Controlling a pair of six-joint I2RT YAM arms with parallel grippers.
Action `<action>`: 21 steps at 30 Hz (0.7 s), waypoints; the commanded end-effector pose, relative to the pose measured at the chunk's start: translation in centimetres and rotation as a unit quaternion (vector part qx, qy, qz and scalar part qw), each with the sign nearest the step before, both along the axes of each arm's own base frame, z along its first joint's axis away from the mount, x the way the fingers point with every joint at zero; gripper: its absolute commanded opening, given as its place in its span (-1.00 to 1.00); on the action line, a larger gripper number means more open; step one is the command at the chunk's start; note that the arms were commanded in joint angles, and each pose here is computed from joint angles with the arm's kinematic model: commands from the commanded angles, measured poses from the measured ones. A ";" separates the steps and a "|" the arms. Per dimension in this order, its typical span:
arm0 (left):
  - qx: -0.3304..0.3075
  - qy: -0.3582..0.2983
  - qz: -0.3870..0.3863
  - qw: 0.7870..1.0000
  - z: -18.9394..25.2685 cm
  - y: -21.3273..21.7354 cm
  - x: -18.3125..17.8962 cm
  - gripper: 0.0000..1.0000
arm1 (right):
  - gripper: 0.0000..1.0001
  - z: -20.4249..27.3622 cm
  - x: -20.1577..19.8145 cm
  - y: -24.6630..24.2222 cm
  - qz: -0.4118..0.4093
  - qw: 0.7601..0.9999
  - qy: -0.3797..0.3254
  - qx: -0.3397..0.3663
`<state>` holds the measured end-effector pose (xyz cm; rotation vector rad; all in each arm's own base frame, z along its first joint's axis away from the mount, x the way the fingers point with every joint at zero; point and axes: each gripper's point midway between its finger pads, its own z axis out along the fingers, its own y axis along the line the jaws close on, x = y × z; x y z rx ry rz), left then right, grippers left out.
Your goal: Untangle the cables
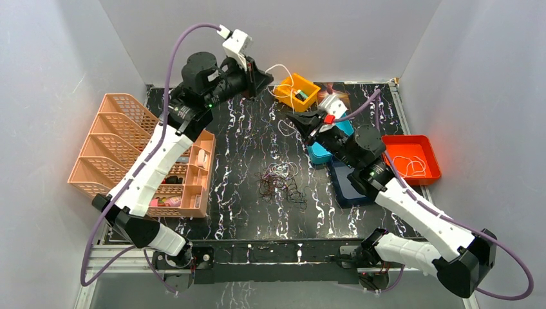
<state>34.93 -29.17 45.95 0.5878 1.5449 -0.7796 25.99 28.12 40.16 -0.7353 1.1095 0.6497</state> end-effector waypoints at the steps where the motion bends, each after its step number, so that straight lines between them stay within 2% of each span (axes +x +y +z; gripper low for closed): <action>1: -0.006 0.040 0.009 0.999 -2.4 0.4 -0.5 -0.71 | -1.00 -0.8 1.3 -2.5 -0.076 0.993 0.084 0.016; 3: -0.003 0.060 0.003 0.998 -4.2 0.1 -0.5 -0.45 | -1.00 -1.5 1.7 -3.2 -0.099 0.989 0.110 0.014; 6: 0.001 0.083 -0.001 0.997 -6.1 -0.2 -0.5 -0.22 | -1.00 -2.4 2.6 -4.2 -0.141 0.980 0.142 0.005; 14: 0.032 0.114 0.015 0.993 -9.6 0.5 -0.4 0.18 | -1.00 -4.8 5.4 -7.4 -0.245 0.951 0.191 -0.002; 16: 0.041 0.120 0.019 0.992 -10.4 0.7 -0.5 0.33 | -1.00 -5.5 6.3 -8.3 -0.264 0.942 0.205 -0.005; 21: 0.056 0.135 0.030 0.989 -12.0 1.2 -0.6 0.44 | -1.00 -7.4 8.1 -10.1 -0.278 0.931 0.237 -0.002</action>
